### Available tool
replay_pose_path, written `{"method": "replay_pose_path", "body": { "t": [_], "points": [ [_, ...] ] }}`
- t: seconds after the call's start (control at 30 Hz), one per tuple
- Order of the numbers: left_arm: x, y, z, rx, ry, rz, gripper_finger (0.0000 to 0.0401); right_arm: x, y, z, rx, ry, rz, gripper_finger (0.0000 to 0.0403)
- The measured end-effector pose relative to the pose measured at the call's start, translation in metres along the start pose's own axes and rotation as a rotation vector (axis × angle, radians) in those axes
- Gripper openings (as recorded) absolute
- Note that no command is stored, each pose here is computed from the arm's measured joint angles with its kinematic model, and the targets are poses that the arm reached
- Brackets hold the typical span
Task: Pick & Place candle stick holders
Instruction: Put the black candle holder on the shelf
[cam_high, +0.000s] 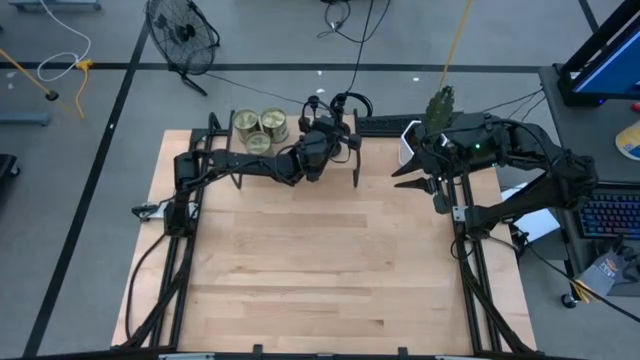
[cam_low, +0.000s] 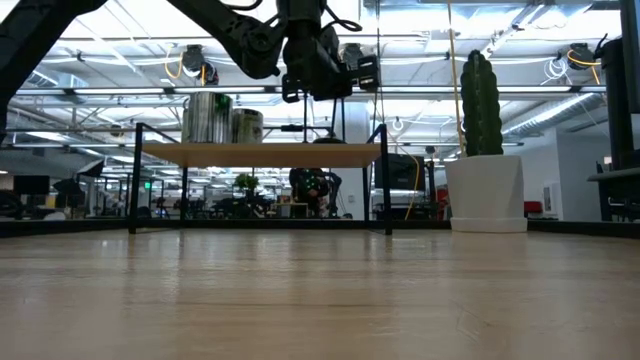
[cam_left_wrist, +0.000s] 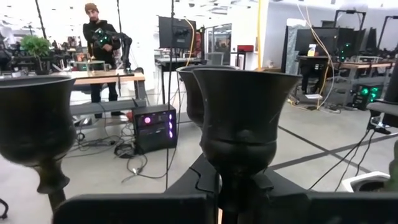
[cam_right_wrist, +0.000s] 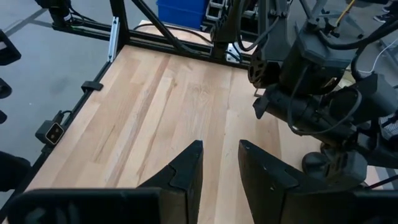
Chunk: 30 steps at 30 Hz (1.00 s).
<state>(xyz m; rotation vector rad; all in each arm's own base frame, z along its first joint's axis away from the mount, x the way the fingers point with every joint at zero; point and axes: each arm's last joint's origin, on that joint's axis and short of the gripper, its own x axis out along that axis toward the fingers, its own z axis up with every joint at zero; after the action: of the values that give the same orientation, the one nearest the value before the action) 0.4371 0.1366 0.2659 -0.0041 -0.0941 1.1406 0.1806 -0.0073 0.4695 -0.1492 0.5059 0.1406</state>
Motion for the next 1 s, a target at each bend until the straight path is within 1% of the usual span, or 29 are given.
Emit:
{"method": "replay_pose_path", "body": {
  "t": [0.13, 0.23, 0.43, 0.83, 1.0],
  "points": [
    [0.000, -0.001, 0.000, 0.020, -0.004, -0.025, 0.0021, 0.000, 0.000, 0.000, 0.004, 0.000, 0.000, 0.0093],
    [-0.002, -0.003, 0.000, 0.036, -0.004, -0.029, 0.0044, 0.000, 0.000, 0.000, 0.005, 0.000, 0.000, 0.0093],
    [-0.005, -0.003, 0.000, 0.036, 0.001, 0.024, 0.0088, 0.000, 0.000, 0.000, 0.007, 0.000, 0.000, 0.0093],
    [-0.013, -0.009, 0.004, 0.086, -0.022, 0.034, 0.0139, 0.000, 0.000, 0.000, 0.007, 0.000, 0.000, 0.0093],
    [-0.018, -0.011, 0.009, 0.092, -0.044, 0.095, 0.0163, 0.000, 0.000, 0.000, 0.008, 0.000, 0.001, 0.0093]
  ]
}}
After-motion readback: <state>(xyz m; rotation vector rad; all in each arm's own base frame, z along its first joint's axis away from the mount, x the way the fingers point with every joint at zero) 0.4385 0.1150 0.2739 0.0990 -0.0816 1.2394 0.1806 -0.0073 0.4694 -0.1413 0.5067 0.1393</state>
